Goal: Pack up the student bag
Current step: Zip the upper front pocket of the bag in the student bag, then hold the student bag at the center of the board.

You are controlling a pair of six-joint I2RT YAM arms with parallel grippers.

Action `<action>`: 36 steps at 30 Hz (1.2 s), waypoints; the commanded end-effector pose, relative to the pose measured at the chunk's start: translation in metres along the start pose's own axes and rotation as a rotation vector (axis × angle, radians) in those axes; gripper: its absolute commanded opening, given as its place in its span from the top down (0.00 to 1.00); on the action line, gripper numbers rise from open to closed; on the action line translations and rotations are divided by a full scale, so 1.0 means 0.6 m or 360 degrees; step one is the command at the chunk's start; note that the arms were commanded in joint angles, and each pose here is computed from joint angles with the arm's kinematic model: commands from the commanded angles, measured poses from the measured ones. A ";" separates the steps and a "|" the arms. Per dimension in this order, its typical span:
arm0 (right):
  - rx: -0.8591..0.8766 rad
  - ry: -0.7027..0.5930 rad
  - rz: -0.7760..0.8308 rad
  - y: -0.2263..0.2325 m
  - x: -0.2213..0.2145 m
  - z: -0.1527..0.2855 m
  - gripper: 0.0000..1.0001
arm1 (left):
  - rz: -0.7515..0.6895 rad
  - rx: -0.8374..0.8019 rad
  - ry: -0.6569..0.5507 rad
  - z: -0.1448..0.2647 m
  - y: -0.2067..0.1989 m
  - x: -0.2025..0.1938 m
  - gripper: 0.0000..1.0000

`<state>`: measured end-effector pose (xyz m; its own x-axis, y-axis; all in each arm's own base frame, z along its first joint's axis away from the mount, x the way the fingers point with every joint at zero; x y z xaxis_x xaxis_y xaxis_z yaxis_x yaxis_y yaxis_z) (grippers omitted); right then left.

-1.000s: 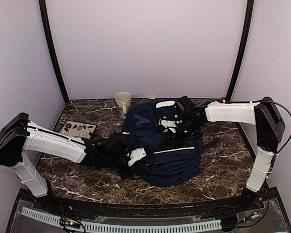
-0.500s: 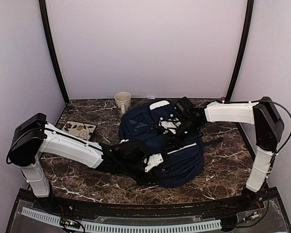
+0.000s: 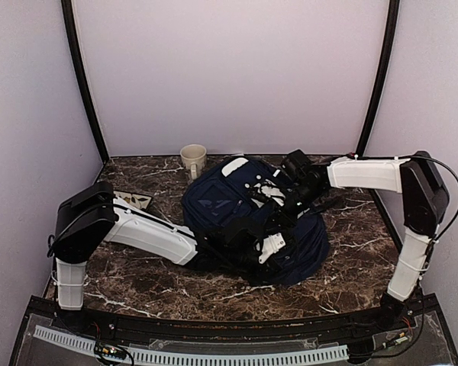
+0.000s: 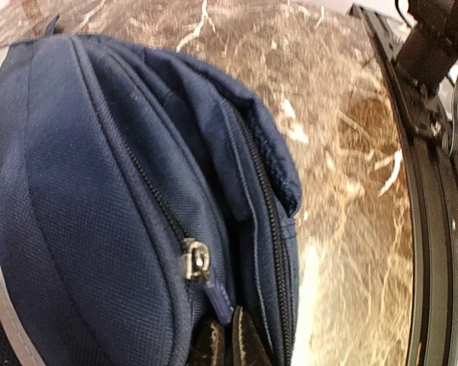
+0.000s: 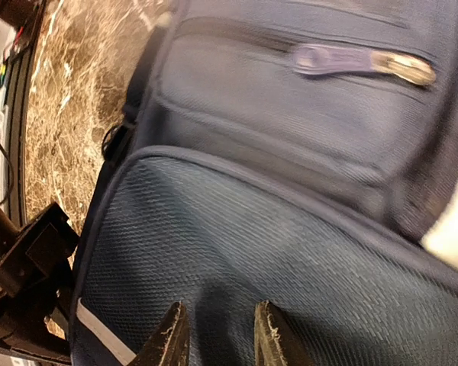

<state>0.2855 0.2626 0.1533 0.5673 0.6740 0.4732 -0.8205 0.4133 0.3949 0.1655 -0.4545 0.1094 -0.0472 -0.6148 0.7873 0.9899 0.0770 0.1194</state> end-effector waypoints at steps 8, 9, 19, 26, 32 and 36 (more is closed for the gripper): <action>-0.0357 -0.0269 0.0024 0.038 -0.030 0.176 0.60 | -0.0235 -0.0196 -0.0211 0.095 -0.047 0.077 0.60; -0.0381 -0.0254 0.0027 0.042 -0.042 0.179 0.60 | -0.0267 -0.0179 -0.0166 0.105 -0.048 0.068 0.59; -0.0331 -0.0061 0.0024 0.079 -0.146 0.167 0.60 | -0.0713 0.0277 0.0202 0.122 -0.006 0.028 0.54; -0.0336 -0.0124 0.0130 0.105 -0.175 0.169 0.62 | -0.0950 0.0504 0.0389 0.059 0.029 0.011 0.56; -0.0365 -0.0110 0.0158 0.104 -0.189 0.165 0.62 | -0.0959 0.0678 0.0315 0.043 0.054 0.030 0.79; -0.0364 -0.0095 0.0155 0.102 -0.191 0.161 0.62 | -0.0906 0.0696 0.0194 0.042 0.060 0.052 0.94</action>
<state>0.1755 0.1495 0.2015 0.5047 0.6758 0.5371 -0.8514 0.4925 0.1804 0.1790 -0.4396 0.1268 -0.5137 -0.7611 0.3960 0.7090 -0.1167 0.6955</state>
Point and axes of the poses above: each gripper's point midway between its finger pads, its own z axis back along the fingers, its own y axis along the line the jaws close on, x = y × z, the point moved 8 cm from there along z, back along the fingers, and after that the axes turned 14 degrees about -z, right-handed, at the moved point
